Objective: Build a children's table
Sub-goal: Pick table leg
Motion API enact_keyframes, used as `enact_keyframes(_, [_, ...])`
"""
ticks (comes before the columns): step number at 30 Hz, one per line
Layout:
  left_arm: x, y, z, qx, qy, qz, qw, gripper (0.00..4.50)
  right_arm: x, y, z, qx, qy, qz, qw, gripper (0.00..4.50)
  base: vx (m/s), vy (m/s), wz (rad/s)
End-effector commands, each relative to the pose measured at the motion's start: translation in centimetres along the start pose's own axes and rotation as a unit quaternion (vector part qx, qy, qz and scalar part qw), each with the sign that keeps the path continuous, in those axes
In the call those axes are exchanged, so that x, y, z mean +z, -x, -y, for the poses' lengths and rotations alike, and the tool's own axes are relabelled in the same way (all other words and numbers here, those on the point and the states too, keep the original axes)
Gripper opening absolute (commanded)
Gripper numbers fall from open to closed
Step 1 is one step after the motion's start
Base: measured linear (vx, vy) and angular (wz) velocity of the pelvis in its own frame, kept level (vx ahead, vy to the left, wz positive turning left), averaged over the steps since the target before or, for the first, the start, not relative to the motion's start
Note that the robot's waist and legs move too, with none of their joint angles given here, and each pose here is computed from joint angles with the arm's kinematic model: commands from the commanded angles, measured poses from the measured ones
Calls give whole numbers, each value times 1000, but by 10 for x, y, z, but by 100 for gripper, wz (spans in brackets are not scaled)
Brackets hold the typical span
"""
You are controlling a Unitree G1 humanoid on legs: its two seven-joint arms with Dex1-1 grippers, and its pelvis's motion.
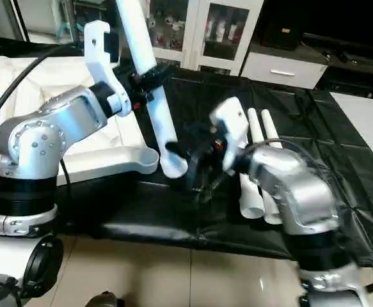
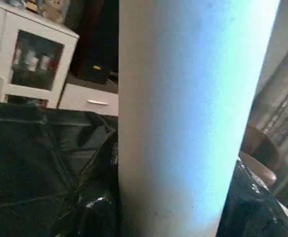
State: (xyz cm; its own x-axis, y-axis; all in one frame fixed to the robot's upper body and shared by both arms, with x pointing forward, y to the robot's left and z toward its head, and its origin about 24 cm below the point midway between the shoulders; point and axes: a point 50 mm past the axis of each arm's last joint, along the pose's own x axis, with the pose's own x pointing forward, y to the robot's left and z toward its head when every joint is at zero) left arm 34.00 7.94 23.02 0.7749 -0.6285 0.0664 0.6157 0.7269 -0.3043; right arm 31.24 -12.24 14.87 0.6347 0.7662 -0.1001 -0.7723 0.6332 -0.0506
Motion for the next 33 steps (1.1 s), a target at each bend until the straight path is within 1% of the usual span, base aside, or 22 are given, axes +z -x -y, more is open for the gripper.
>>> enact_keyframes(1, [4, -6, 12, -12, -9, 4, 1000, 180, -5, -9, 1, -42, 32, -17, 998, 364, 0, 0, 0])
enact_keyframes(4, [3, -7, 12, -9, -7, 5, 1000, 180, -11, -17, 0, -75, 54, -30, 995, 366, 0, 0, 0])
enact_keyframes(5, [2, -7, 13, -12, -7, 4, 1000, 180, -14, -24, -1, -89, 56, -35, 994, 366, 0, 0, 0])
enact_keyframes(6, [2, -7, 13, -12, -7, 4, 1000, 180, -14, -24, -1, -89, 56, -35, 994, 366, 0, 0, 0])
enact_keyframes(9, [3, -7, 14, -14, -8, 5, 1000, 180, -17, -30, -10, -77, 53, -37, 995, 366, 0, 0, 0])
enact_keyframes(10, [3, -7, 14, -14, -7, 5, 1000, 180, -18, -31, -11, -75, 53, -37, 995, 337, 0, 0, 0])
enact_keyframes(12, [3, -7, 14, -14, -8, 6, 1000, 179, -18, -33, -12, -71, 52, -34, 996, 329, 0, 0, 0])
enact_keyframes(13, [3, -7, 14, -14, -9, 6, 1000, 179, -18, -33, -12, -69, 51, -33, 996, 317, 0, 0, 0])
enact_keyframes(14, [3, -7, 14, -14, -9, 6, 1000, 179, -18, -33, -12, -69, 51, -33, 996, 317, 0, 0, 0])
enact_keyframes(15, [3, -7, 15, -16, -8, 5, 1000, 179, -18, -34, -12, -69, 53, -32, 996, 292, 0, 0, 0])
enact_keyframes(18, [2, -7, 15, -20, -9, 5, 1000, 179, -17, -34, -10, -71, 58, -29, 995, 284, 0, 0, 0])
enact_keyframes(20, [2, -7, 15, -19, -13, 4, 1000, 179, -16, -33, -10, -67, 58, -26, 996, 254, 0, 0, 0])
enact_keyframes(23, [2, -6, 15, -17, -14, 3, 1000, 179, -16, -32, -9, -66, 59, -25, 996, 241, 0, 0, 0])
enact_keyframes(25, [2, -6, 14, -20, -19, 4, 1000, 179, -15, -31, -8, -63, 56, -23, 996, 216, 0, 0, 0])
enact_keyframes(26, [2, -5, 15, -22, -21, 4, 1000, 179, -15, -31, -8, -62, 55, -22, 996, 216, 0, 0, 0])
enact_keyframes(27, [3, -4, 15, -25, -33, 3, 999, 179, -12, -29, -8, -51, 40, -11, 998, 202, 0, 0, 0])
enact_keyframes(28, [4, -3, 15, -26, -42, 4, 999, 214, -10, -27, -7, -43, 29, -3, 999, 197, 0, 0, 0])
enact_keyframes(30, [5, -1, 18, -50, -28, 8, 998, 249, -7, -24, -6, -30, 19, 6, 999, 192, 0, 0, 0])
enact_keyframes(31, [6, 1, 21, -82, -19, 8, 996, 249, -3, -19, -7, -2, 7, 20, 1000, 190, 0, 0, 0])
enact_keyframes(32, [6, 1, 21, -83, -19, 8, 996, 249, -3, -19, -7, -1, 6, 20, 1000, 190, 0, 0, 0])
enact_keyframes(33, [6, 3, 23, -98, -16, 9, 995, 261, 0, -15, -6, 13, -4, 27, 1000, 188, 0, 0, 0])
